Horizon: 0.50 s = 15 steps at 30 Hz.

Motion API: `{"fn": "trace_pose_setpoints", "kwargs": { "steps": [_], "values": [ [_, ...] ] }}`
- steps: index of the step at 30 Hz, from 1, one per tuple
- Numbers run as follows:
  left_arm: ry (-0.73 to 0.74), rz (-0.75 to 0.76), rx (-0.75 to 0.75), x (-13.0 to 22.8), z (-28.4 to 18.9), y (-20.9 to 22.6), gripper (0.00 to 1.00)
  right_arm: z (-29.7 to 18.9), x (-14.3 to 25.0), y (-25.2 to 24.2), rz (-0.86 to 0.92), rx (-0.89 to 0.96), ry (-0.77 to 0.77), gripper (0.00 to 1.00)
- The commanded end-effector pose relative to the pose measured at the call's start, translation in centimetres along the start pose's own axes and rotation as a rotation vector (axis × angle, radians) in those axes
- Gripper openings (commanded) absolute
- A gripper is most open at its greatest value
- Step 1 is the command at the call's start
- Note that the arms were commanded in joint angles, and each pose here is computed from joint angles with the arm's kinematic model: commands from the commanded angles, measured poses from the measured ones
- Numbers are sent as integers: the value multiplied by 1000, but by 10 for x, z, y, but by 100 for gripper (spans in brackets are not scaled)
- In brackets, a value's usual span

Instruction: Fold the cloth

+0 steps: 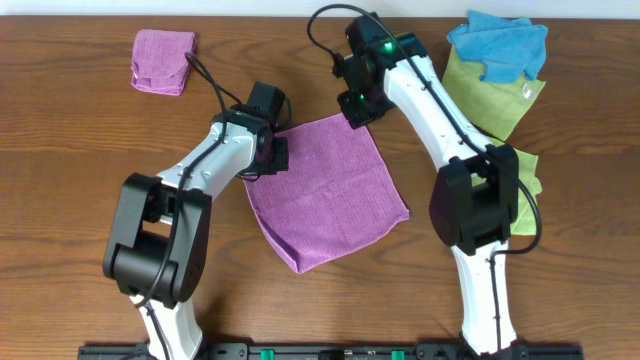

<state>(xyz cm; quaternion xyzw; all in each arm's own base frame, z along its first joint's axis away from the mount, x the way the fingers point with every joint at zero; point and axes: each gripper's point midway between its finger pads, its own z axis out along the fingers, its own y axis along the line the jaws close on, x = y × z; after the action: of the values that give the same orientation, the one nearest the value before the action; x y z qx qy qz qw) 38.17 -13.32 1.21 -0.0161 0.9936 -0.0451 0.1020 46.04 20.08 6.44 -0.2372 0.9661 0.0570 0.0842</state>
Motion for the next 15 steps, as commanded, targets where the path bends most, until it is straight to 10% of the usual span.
{"fn": "trace_pose_setpoints", "kwargs": {
  "steps": [1, 15],
  "values": [
    [3, -36, -36, -1, 11, 9, 6, 11, 5, -1, -17, 1, 15, 1],
    [-67, -49, -97, -22, 17, 25, 6, 37, -2, 6, -24, -23, -40, 1]
  ]
}}
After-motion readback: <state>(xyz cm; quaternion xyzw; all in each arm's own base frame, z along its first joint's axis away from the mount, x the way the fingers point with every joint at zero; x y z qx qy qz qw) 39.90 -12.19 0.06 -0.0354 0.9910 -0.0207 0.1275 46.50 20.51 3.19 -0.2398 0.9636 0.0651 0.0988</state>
